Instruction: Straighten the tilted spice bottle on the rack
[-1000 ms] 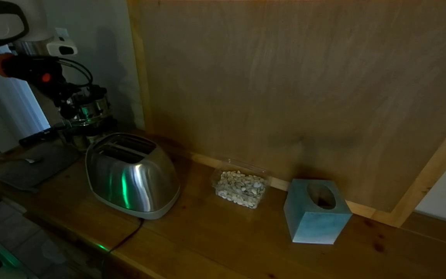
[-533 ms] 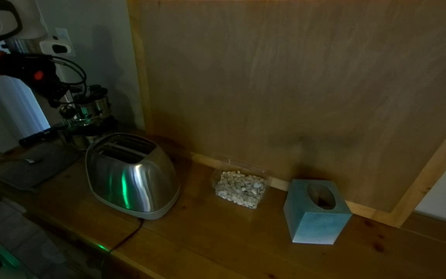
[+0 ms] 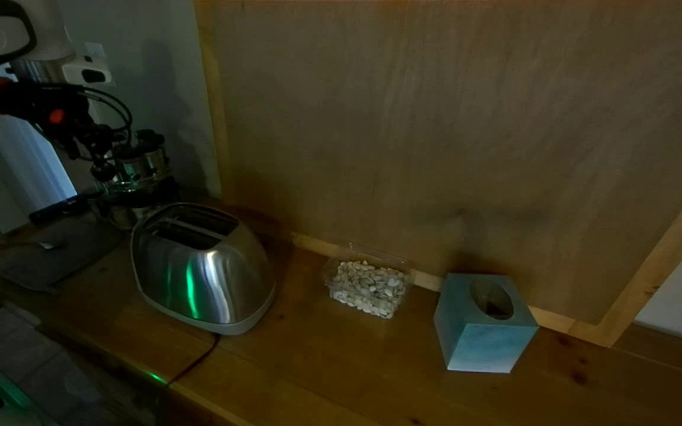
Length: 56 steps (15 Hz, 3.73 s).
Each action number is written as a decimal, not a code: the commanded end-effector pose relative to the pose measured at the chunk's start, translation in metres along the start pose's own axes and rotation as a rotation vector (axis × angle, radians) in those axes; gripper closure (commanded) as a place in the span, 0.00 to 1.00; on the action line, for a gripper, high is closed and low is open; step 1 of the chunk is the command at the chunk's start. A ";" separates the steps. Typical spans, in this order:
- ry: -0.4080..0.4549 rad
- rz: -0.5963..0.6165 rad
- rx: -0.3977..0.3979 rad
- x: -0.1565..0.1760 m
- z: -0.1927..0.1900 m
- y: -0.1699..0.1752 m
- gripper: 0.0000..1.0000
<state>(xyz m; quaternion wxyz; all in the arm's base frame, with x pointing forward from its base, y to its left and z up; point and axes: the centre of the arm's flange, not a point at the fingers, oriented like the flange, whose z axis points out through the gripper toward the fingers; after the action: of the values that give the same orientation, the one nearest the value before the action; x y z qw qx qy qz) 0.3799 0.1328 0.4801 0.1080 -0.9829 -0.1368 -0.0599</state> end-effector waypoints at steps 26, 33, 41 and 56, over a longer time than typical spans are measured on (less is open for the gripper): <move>0.064 0.158 0.146 0.010 0.058 0.017 0.00; 0.072 0.197 0.168 0.012 0.055 0.023 0.55; 0.084 0.222 0.180 0.013 0.049 0.024 0.62; 0.058 0.326 0.122 0.019 0.019 0.038 0.63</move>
<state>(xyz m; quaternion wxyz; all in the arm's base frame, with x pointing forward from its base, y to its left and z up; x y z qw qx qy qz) 0.4040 0.1188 0.4456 0.1986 -0.9780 0.0098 -0.0624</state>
